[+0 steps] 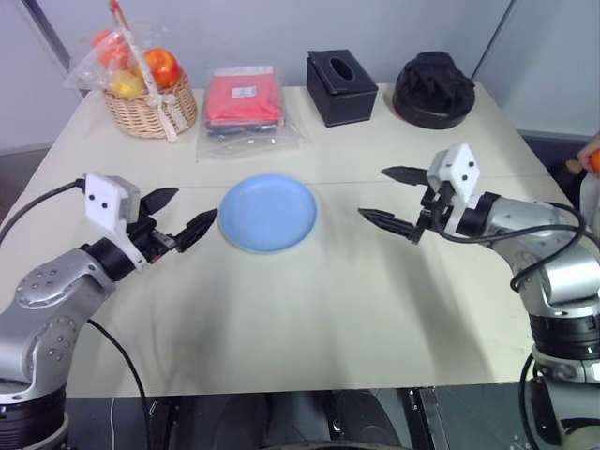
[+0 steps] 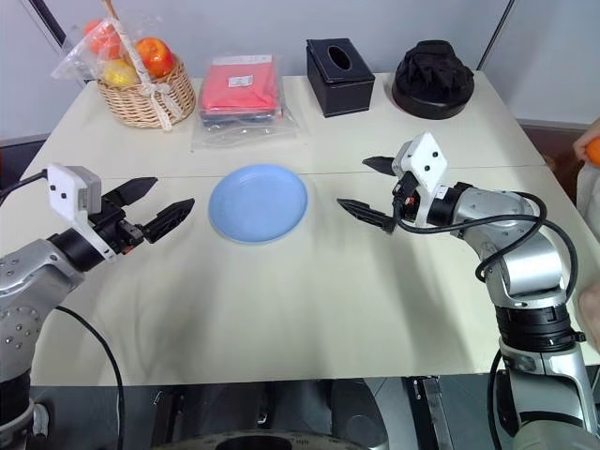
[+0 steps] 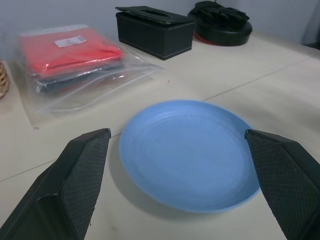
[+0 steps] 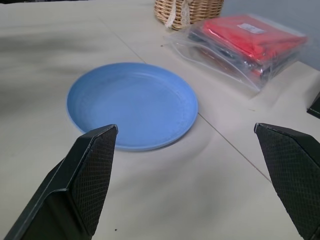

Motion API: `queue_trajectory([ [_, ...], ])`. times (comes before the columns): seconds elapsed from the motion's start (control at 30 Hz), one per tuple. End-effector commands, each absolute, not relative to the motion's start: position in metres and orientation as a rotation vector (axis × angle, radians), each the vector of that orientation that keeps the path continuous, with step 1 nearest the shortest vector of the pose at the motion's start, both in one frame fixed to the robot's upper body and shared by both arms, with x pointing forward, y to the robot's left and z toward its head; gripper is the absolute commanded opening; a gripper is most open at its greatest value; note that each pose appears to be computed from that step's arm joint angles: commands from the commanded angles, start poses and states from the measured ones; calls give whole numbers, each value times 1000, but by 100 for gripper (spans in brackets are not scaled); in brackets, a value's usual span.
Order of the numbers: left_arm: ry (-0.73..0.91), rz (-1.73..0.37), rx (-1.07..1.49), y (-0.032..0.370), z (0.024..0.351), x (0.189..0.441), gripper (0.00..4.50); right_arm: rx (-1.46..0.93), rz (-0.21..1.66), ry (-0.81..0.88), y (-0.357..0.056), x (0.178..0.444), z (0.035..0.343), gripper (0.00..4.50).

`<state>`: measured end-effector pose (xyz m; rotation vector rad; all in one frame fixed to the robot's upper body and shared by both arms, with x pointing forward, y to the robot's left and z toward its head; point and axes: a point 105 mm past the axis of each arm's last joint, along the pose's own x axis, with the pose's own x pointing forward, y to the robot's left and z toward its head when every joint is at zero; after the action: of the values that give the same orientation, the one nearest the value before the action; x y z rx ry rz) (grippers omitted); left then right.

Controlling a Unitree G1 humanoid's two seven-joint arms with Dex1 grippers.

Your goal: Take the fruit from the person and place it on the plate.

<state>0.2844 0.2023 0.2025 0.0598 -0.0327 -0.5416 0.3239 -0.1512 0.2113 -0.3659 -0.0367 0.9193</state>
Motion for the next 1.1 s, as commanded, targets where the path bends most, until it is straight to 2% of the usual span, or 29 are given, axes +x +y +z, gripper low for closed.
queue_trajectory([
  [0.03,-101,-549,65,200,218,282,450,-387,900,-66,-156,324,219,448],
  [1.1,-58,-569,71,199,211,277,450,-381,870,-43,-165,320,217,448],
])
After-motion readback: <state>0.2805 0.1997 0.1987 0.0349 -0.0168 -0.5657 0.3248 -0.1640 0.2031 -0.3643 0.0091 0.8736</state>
